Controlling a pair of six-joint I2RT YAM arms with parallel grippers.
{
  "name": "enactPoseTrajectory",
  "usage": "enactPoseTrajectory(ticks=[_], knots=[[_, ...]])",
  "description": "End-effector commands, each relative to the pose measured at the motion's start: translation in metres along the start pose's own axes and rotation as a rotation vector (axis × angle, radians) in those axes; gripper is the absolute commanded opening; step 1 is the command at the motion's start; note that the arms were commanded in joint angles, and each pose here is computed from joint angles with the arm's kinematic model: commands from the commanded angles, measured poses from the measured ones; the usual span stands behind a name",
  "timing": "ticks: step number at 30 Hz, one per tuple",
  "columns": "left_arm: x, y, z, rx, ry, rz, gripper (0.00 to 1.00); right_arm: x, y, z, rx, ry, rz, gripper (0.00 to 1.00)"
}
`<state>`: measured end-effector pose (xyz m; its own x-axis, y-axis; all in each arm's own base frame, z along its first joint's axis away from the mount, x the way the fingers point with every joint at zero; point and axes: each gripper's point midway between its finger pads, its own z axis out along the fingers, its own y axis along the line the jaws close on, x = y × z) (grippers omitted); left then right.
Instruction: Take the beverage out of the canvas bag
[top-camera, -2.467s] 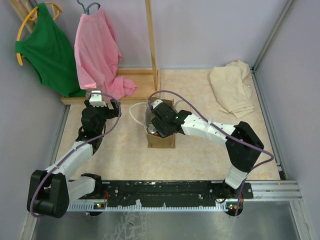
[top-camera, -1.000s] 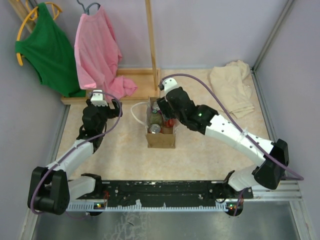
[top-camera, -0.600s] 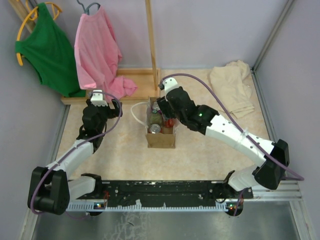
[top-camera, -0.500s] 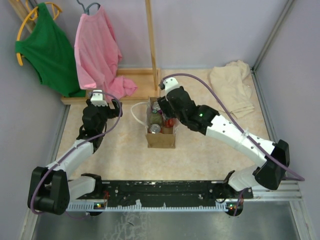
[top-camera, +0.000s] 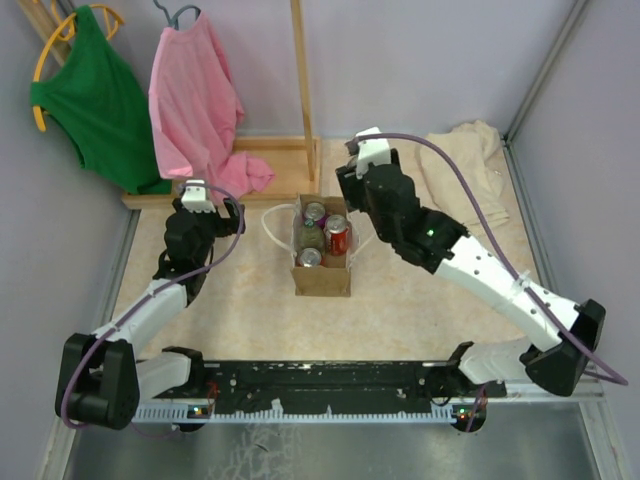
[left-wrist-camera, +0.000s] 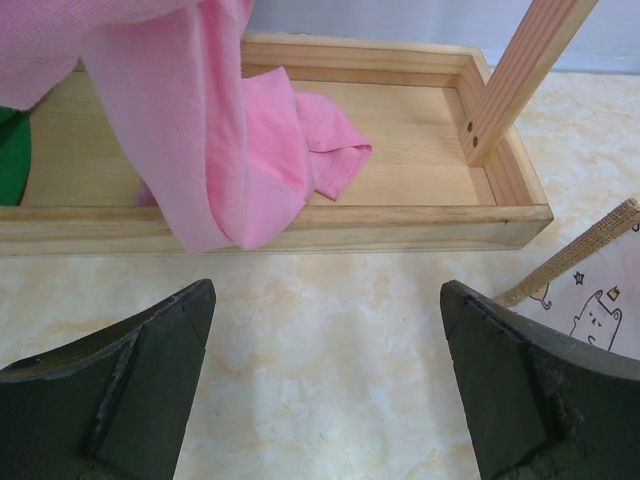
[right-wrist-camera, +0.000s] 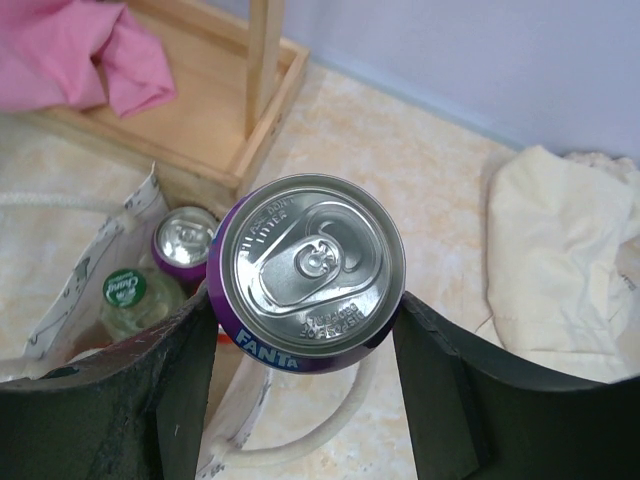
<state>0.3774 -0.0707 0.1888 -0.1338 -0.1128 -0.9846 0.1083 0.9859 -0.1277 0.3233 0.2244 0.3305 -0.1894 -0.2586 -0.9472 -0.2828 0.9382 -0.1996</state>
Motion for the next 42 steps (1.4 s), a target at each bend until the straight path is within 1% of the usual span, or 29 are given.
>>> enactPoseTrajectory(ticks=[1, 5, 8, 11, 15, 19, 22, 26, 31, 42], knots=[[-0.014, -0.009, 0.002, 0.037, -0.036, -0.015, 1.0, -0.097, -0.066, -0.035, 0.158, -0.311, 0.203, 0.0], [-0.013, -0.01, 0.002, 0.038, -0.033, -0.015, 1.0, -0.096, -0.103, -0.038, 0.282, -0.323, 0.226, 0.0], [-0.013, -0.01, 0.002, 0.039, -0.035, -0.014, 1.0, -0.084, -0.128, -0.035, 0.344, -0.31, 0.254, 0.0], [-0.014, -0.01, 0.002, 0.043, -0.036, -0.015, 1.0, -0.063, -0.152, -0.027, 0.399, -0.28, 0.287, 0.0], [-0.013, -0.011, 0.002, 0.044, -0.036, -0.015, 1.0, -0.025, -0.166, -0.012, 0.441, -0.224, 0.31, 0.0], [-0.012, -0.011, 0.003, 0.048, -0.032, -0.013, 1.0, 0.025, -0.169, 0.009, 0.479, -0.167, 0.322, 0.0], [-0.012, -0.011, 0.002, 0.046, -0.031, -0.012, 1.0, 0.056, -0.167, 0.021, 0.49, -0.181, 0.337, 0.0], [-0.011, -0.01, 0.002, 0.042, -0.031, -0.007, 1.0, 0.085, -0.161, 0.031, 0.492, -0.213, 0.347, 0.0], [-0.007, -0.01, 0.003, 0.043, -0.023, -0.007, 1.0, 0.105, -0.153, 0.044, 0.463, -0.244, 0.32, 0.0], [-0.005, -0.009, 0.006, 0.041, -0.017, 0.001, 1.0, 0.136, -0.148, 0.097, 0.428, -0.17, 0.291, 0.0]])
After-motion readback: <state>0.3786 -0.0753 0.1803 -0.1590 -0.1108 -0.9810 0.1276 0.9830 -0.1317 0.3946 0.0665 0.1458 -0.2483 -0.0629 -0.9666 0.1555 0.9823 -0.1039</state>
